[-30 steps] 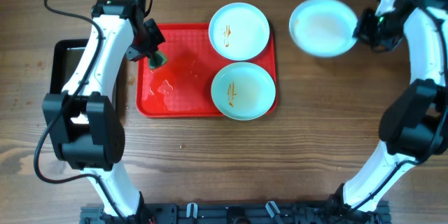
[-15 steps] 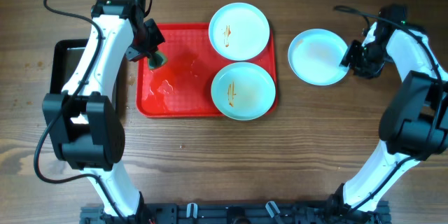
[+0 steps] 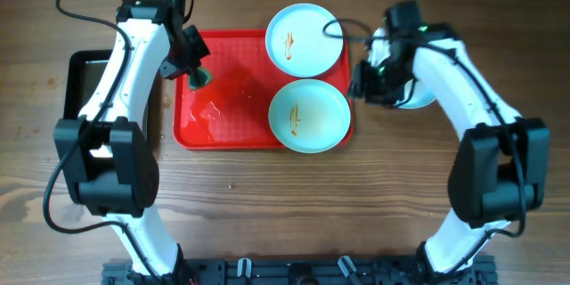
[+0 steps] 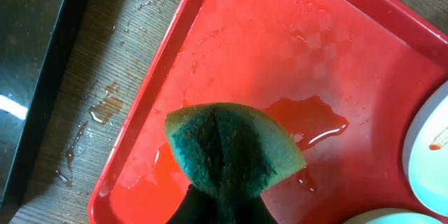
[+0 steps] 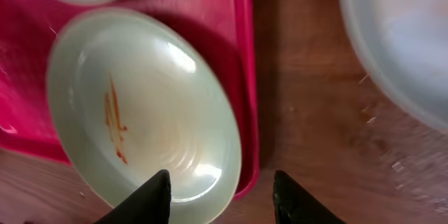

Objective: Clean dirty plates on tray and stack at the side
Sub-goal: 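Move the right gripper back and grasp the bottom plate's rim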

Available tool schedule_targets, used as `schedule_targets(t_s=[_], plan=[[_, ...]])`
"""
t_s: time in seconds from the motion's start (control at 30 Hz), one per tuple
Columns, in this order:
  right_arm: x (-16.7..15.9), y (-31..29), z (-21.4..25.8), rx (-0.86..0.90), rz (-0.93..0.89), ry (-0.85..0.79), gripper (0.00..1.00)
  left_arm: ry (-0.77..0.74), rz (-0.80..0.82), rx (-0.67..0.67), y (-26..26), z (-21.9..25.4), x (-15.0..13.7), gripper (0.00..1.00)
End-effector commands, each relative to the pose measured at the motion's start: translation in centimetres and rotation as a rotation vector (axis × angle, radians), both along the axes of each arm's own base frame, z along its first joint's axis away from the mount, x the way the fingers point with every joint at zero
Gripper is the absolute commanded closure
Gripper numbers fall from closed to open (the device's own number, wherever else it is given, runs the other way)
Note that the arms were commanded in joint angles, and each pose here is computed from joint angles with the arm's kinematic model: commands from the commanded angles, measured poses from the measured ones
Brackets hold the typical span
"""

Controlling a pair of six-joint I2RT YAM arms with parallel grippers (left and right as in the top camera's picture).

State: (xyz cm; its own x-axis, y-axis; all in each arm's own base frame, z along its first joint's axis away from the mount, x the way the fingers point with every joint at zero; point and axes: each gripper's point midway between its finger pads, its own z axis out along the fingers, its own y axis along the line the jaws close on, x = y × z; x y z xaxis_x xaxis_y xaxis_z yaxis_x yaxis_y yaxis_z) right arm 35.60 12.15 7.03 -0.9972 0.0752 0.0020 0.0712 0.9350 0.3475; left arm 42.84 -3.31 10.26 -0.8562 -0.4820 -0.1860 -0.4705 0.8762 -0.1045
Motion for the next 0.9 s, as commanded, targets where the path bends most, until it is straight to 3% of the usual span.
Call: schedule_targets(t_s=[0.0,0.23,0.8,0.87], plan=[[-1.9,1.5,-2.0,-0.018,0.01,0.063,0.55,-0.029,-0.014,-0.007,-0.1,1.1,0.4,0.96],[-3.3,0.8,-4.4,-0.15,-0.001,0.087,0.6,-0.029,-0.014,-0.006,0.0,1.1,0.3,0.96],[-3.8,0.5,-6.1,-0.158,0.05,0.066,0.96,-0.03,-0.013,-0.002,0.0,1.1,0.4,0.96],[-3.6,0.6,-5.6,-0.157,0.05,0.065,0.96,-0.03,-0.013,-0.002,0.0,1.1,0.4,0.96]])
